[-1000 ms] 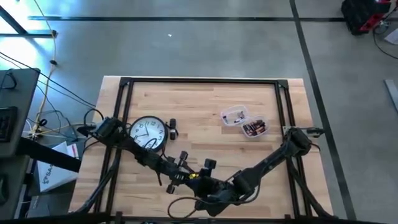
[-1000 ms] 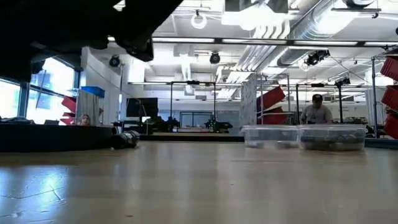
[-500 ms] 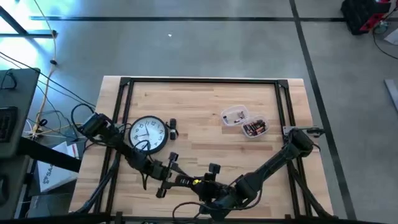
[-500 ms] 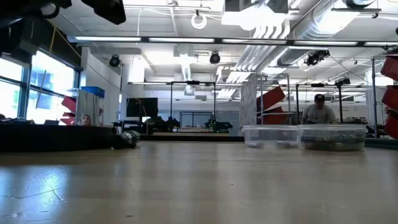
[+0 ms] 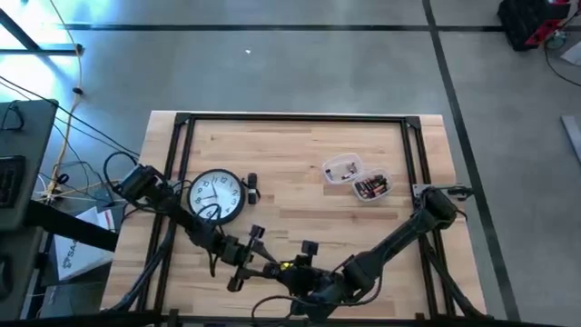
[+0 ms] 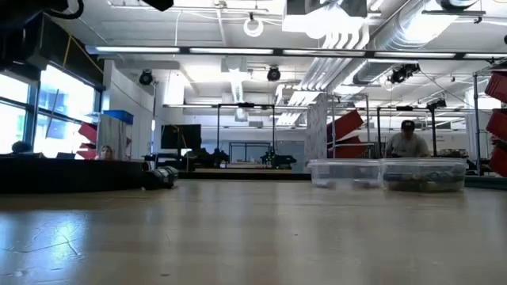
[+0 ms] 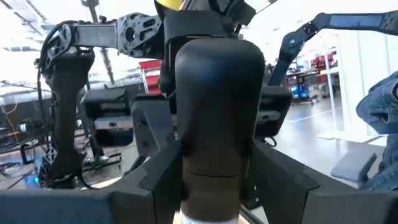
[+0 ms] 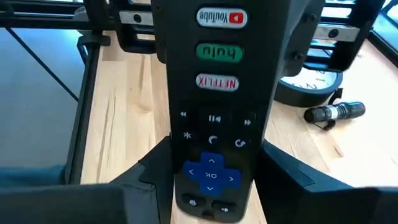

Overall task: Insert battery
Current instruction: Put the black remote control on the table upside down

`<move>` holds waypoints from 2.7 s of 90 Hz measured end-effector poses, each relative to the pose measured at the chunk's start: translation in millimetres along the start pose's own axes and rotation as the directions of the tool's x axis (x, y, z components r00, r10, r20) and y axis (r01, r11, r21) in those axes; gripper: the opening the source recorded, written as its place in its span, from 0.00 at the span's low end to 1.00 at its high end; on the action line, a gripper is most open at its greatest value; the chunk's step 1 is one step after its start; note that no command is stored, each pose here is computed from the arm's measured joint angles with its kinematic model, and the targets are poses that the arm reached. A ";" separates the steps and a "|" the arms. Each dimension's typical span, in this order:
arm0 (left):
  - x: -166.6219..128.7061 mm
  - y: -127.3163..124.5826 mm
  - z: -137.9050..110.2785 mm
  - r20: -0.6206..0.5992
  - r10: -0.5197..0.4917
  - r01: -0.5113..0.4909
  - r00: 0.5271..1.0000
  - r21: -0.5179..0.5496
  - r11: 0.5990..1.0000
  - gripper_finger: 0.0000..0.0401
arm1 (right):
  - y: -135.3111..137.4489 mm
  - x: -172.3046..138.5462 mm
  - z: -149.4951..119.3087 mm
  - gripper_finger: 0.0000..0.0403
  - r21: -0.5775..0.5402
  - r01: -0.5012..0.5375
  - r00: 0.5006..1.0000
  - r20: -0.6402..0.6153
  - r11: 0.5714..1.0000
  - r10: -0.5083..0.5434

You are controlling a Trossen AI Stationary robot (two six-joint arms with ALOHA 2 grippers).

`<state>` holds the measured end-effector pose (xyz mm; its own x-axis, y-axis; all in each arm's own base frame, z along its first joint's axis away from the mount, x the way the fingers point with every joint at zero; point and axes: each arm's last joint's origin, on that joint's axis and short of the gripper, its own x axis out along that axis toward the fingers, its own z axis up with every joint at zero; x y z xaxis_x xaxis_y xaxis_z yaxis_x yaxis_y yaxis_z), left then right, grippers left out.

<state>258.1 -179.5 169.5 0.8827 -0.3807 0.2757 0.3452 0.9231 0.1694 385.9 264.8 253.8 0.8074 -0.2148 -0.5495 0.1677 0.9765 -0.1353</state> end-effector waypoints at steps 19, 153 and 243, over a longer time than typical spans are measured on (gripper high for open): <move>0.1 0.4 -0.6 -0.015 0.025 -0.026 1.000 -0.026 0.999 0.44 | -0.3 0.7 0.0 0.35 -0.003 0.005 1.000 0.003 1.000 -0.005; -9.9 -7.8 7.7 -0.290 0.368 -0.359 0.884 0.085 0.930 0.39 | -19.2 -3.6 18.6 0.52 -0.050 0.043 0.994 -0.097 0.998 -0.048; 11.1 13.0 -7.2 -0.747 0.367 -0.352 0.553 0.190 0.916 0.39 | -42.5 9.7 30.1 0.52 -0.159 0.024 0.988 -0.150 0.987 -0.048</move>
<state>274.7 -171.3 168.0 0.8538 0.1692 -0.4924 -0.0550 0.9698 0.2378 403.6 221.7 279.0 0.7045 -0.2615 -0.6598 0.0948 0.9560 -0.2777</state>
